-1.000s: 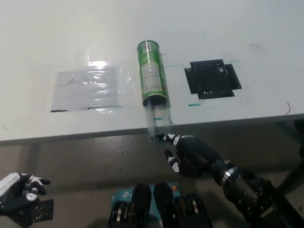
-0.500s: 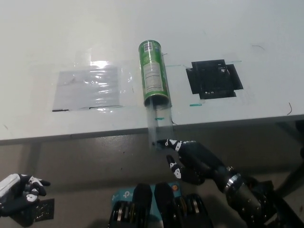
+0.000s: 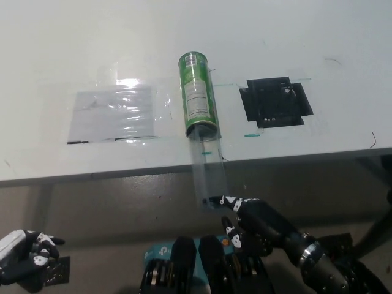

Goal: The robot uses its right hand finger to pull out the chips tray kept inside a container in the middle of the desk

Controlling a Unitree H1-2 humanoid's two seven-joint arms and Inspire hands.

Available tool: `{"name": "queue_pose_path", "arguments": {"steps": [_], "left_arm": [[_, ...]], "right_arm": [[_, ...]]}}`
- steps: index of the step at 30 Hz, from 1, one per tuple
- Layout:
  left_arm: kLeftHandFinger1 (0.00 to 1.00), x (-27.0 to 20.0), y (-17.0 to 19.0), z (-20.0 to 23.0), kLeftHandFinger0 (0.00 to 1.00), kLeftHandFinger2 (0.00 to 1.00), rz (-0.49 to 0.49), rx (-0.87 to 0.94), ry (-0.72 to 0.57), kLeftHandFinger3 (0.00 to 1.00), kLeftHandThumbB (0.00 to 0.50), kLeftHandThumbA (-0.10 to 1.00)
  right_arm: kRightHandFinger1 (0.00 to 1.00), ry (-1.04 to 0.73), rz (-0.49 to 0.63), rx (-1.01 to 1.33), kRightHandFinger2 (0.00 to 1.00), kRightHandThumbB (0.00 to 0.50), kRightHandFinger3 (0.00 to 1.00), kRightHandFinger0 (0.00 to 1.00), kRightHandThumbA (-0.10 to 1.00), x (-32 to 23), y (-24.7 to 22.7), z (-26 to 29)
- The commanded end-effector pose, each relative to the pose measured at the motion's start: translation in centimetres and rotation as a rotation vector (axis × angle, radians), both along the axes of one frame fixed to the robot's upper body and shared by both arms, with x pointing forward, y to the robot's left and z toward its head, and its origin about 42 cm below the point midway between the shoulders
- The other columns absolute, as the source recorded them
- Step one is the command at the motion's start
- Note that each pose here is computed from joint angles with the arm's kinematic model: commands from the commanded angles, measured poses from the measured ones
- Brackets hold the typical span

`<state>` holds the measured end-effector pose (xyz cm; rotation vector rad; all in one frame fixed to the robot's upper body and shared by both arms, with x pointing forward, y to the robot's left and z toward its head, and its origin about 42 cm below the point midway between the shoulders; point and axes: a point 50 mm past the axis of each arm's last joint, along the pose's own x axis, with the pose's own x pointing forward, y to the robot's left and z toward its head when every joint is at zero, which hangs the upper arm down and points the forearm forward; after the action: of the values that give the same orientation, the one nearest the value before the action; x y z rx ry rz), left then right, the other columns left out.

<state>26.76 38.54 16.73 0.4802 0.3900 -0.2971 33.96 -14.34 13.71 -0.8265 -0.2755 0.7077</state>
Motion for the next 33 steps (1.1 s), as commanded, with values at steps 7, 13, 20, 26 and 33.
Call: {"name": "queue_pose_path", "arguments": {"steps": [7, 13, 20, 26, 33], "left_arm": [[0.64, -0.3, 0.5, 0.8, 0.63, 0.73, 0.023, 0.034, -0.026, 0.88, 0.0, 0.15], [0.63, -0.3, 0.4, 0.6, 0.61, 0.73, 0.029, 0.031, -0.028, 0.89, 0.0, 0.14], [0.62, -0.4, 0.4, 0.6, 0.6, 0.71, 0.032, 0.029, -0.03, 0.89, 0.0, 0.12], [0.63, -0.6, 0.4, 0.4, 0.62, 0.71, 0.04, 0.025, -0.027, 0.89, 0.0, 0.11], [0.6, -0.5, 0.3, 0.1, 0.59, 0.7, 0.045, 0.013, -0.025, 0.87, 0.0, 0.12]], "right_arm": [[0.06, -0.147, -0.066, 0.049, 1.0, 0.187, 1.0, 0.07, -0.1, 1.4, -0.2, 5.5], [0.05, -0.179, -0.092, 0.079, 1.0, 0.235, 1.0, 0.07, -0.1, 1.7, -1.0, 7.4], [0.01, -0.16, -0.088, 0.103, 1.0, 0.272, 1.0, 0.02, -0.1, 0.4, -2.0, 7.6], [0.0, -0.111, -0.119, 0.09, 1.0, 0.268, 1.0, 0.0, -0.1, -0.7, -3.4, 6.9], [0.0, -0.083, -0.147, 0.113, 1.0, 0.278, 1.0, 0.0, -0.1, -1.2, -4.3, 5.7]]}}
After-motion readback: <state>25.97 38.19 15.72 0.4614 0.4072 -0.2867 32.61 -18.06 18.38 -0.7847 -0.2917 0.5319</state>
